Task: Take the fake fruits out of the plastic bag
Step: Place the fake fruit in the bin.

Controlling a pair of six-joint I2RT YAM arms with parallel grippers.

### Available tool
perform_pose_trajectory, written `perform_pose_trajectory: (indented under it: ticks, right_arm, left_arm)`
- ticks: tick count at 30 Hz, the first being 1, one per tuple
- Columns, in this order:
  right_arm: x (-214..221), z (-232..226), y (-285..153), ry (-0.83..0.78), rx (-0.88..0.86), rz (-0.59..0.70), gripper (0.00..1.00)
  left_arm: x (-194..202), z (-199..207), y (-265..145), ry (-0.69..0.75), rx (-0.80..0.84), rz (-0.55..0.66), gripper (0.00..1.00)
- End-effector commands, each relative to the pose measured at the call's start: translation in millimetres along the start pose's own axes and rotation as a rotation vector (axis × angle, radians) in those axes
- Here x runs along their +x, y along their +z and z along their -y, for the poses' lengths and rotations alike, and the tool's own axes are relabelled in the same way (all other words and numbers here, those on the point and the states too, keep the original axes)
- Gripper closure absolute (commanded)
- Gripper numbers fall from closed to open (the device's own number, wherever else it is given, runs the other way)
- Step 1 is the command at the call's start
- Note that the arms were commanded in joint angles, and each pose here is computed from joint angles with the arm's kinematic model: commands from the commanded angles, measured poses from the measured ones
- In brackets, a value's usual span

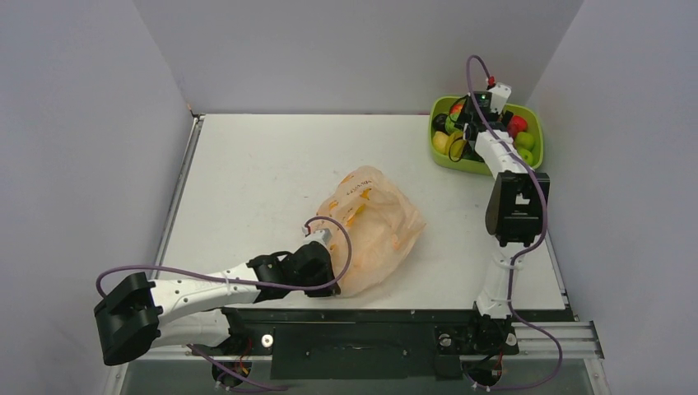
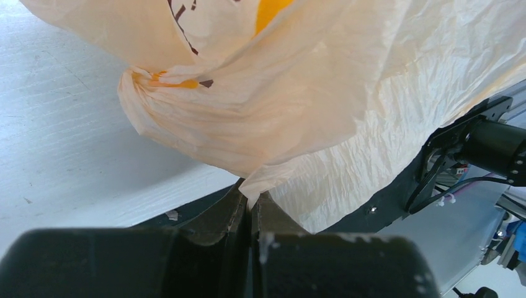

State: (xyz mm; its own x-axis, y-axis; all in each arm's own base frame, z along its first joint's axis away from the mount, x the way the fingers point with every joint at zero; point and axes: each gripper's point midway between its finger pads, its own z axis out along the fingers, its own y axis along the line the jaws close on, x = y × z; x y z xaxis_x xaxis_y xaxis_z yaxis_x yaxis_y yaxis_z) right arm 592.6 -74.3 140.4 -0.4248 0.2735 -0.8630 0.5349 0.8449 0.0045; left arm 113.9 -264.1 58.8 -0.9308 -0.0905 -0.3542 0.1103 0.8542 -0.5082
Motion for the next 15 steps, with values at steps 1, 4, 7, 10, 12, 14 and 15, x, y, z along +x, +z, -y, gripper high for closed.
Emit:
perform_pose_trajectory:
  ticks: [1, 4, 7, 10, 12, 14, 15]
  right_arm:
    - [-49.9, -2.1, -55.0, 0.079, -0.018, 0.160, 0.20]
    - [-42.3, 2.9, -69.1, 0.076, -0.013, 0.154, 0.21]
    - [-38.5, 7.0, -84.4, 0.095, -0.031, 0.182, 0.20]
    - [-46.4, -1.6, -75.1, 0.068, -0.058, 0.188, 0.20]
    - [-51.0, -5.9, -60.2, 0.052, -0.056, 0.163, 0.23]
    - [-49.0, -4.5, -50.7, 0.026, -0.031, 0.126, 0.25]
    - [-45.5, -4.1, -50.3, 0.015, -0.026, 0.114, 0.24]
  left_arm:
    - [-5.0, 10.9, -7.1, -0.048, 0.048, 0.016, 1.00]
    - [-3.0, 11.4, -8.8, -0.070, 0.063, 0.015, 1.00]
    - [-3.0, 12.6, -12.0, -0.097, 0.080, 0.021, 1.00]
    - [-2.4, 12.5, -14.0, -0.113, 0.089, 0.023, 1.00]
    - [-2.5, 12.2, -14.7, -0.122, 0.092, 0.026, 1.00]
    - [-3.2, 12.2, -14.6, -0.128, 0.090, 0.030, 1.00]
    - [-3.5, 12.0, -14.0, -0.133, 0.088, 0.030, 1.00]
